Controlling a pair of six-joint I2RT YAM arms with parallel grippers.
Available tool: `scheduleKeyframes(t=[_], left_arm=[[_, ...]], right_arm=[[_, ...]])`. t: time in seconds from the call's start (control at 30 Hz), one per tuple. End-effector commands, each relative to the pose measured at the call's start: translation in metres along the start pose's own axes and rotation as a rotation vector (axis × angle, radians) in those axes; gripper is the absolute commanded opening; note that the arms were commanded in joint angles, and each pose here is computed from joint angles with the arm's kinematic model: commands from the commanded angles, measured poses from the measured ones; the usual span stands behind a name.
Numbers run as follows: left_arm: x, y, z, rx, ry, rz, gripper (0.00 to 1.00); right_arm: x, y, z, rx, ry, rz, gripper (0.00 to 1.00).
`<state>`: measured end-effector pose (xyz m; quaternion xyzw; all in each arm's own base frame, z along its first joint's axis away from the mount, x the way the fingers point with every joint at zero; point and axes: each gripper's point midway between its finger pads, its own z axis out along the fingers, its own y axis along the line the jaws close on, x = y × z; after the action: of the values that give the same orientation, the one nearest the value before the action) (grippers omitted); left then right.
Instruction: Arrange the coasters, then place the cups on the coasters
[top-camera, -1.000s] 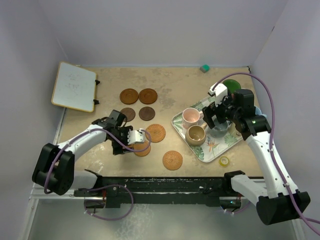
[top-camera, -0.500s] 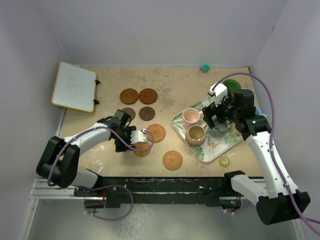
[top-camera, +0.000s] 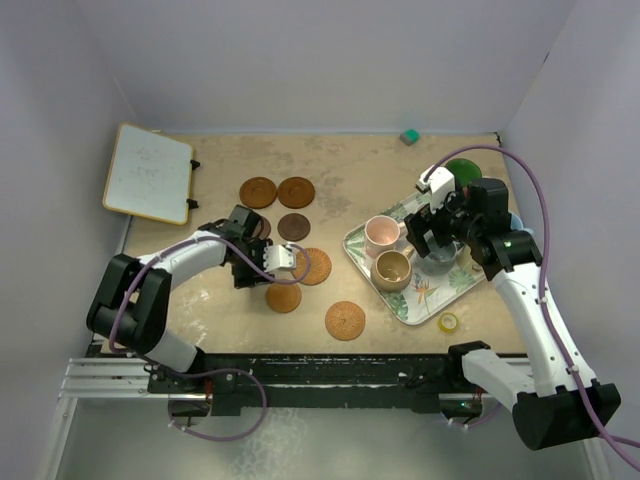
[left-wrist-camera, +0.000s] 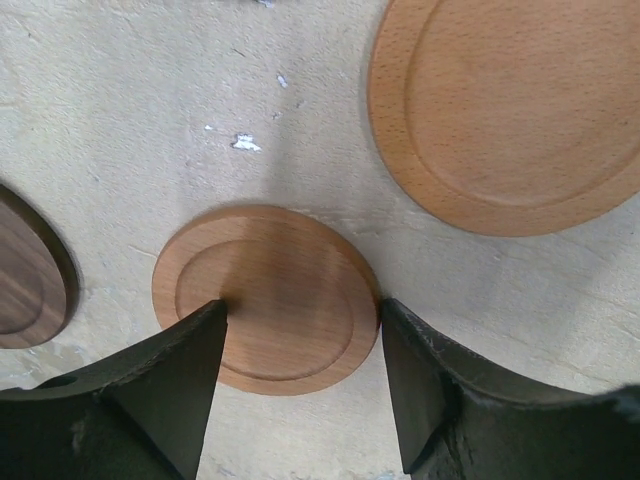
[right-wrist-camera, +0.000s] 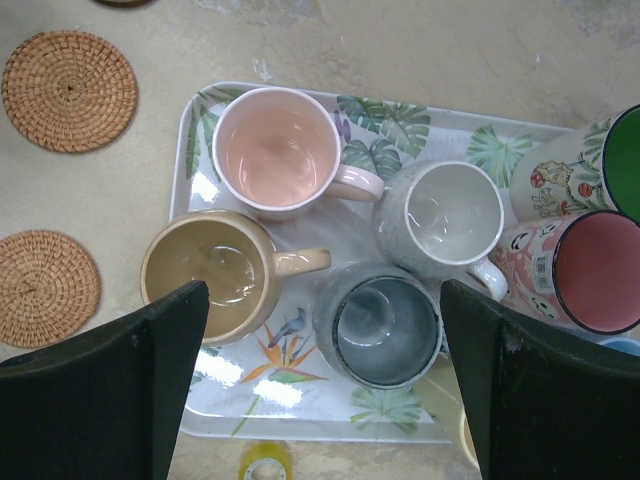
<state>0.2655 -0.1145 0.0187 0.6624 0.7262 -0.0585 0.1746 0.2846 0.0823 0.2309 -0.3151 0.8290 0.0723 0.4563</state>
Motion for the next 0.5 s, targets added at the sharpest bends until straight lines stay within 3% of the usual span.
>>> scheduleKeyframes(t=[0.0,0.47], left_arm=[[-0.005,0.019,0.003,-0.036,-0.012,0.023,0.6],[-0.024,0.018,-0.014,-0.017,-0.083,0.008,0.6]], right_arm=[[-0.006,-0.001,-0.002,-0.002,-0.029,-0.015,1.0],[-0.006,-0.001,-0.001,-0.005,-0.027,-0.011,1.0]])
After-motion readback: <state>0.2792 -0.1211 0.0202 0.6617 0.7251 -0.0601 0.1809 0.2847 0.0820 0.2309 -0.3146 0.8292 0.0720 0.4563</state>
